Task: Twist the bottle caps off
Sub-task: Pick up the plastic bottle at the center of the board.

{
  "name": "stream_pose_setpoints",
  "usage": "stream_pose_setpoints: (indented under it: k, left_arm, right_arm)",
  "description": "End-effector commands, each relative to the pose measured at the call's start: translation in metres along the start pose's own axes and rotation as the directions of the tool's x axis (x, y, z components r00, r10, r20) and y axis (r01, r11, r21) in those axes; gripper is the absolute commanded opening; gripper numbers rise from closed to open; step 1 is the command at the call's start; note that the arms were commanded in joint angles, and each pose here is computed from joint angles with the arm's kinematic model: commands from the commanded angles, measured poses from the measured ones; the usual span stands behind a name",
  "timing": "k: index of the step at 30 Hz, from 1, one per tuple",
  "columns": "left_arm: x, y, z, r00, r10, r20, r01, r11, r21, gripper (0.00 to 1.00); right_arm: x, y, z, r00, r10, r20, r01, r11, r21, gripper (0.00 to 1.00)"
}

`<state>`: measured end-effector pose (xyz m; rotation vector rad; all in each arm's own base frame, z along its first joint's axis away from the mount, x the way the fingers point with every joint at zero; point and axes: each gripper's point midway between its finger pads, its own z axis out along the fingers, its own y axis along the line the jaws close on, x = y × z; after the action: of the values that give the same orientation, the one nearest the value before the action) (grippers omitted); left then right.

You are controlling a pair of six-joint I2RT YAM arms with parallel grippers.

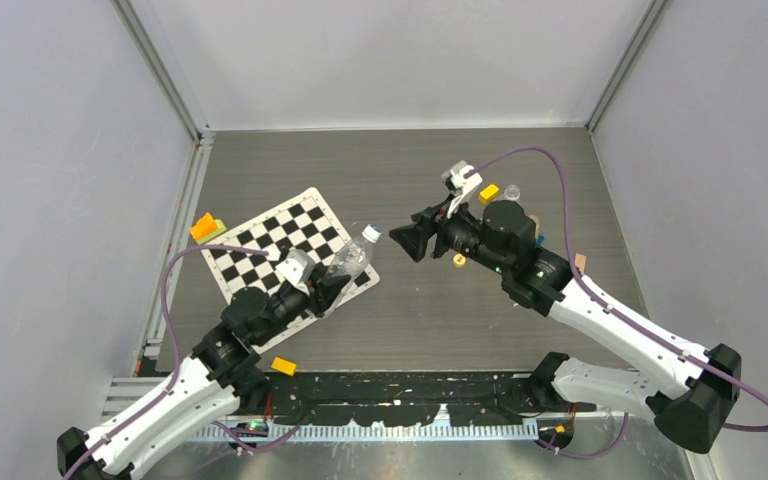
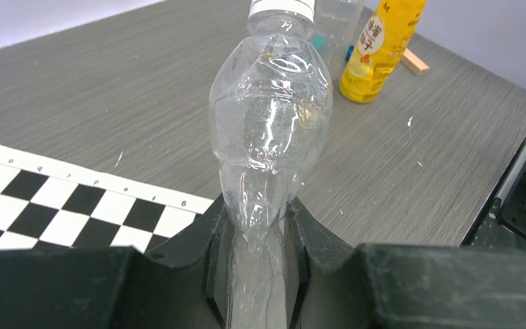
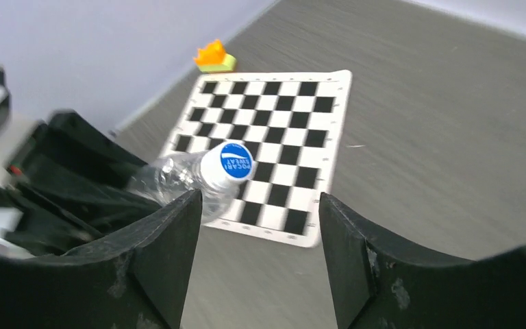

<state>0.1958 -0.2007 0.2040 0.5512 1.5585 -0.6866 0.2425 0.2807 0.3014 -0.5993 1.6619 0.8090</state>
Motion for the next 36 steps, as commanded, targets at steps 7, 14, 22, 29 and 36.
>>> stream_pose_setpoints:
  k: [7,14,22,29,36]
  left_arm:
    - [-0.044,-0.021,0.013,0.986,0.046,0.159,-0.064,0.992,0.111,0.00]
    - [-0.039,-0.024,0.023,0.990,0.039,0.137,-0.058,0.990,0.132,0.00]
    - [-0.031,-0.018,0.030,0.992,-0.003,0.125,-0.009,0.995,0.098,0.10]
    - [-0.011,-0.019,0.037,1.000,-0.001,0.019,-0.001,0.995,0.102,0.65]
    - [0.005,-0.018,0.043,0.994,0.030,-0.102,-0.019,0.994,0.107,0.66]
  right_arm:
    - [-0.020,0.016,0.031,0.733,0.664,0.148,-0.657,0.747,-0.101,0.69]
    - [-0.007,0.020,0.044,0.699,0.703,0.132,-0.686,0.711,-0.156,0.55]
    - [0.011,0.021,0.045,0.719,0.686,0.111,-0.668,0.726,-0.162,0.13]
    - [0.035,0.020,0.053,0.771,0.635,0.056,-0.626,0.771,-0.117,0.01]
    - [0.046,0.022,0.053,0.829,0.559,0.021,-0.556,0.827,-0.085,0.01]
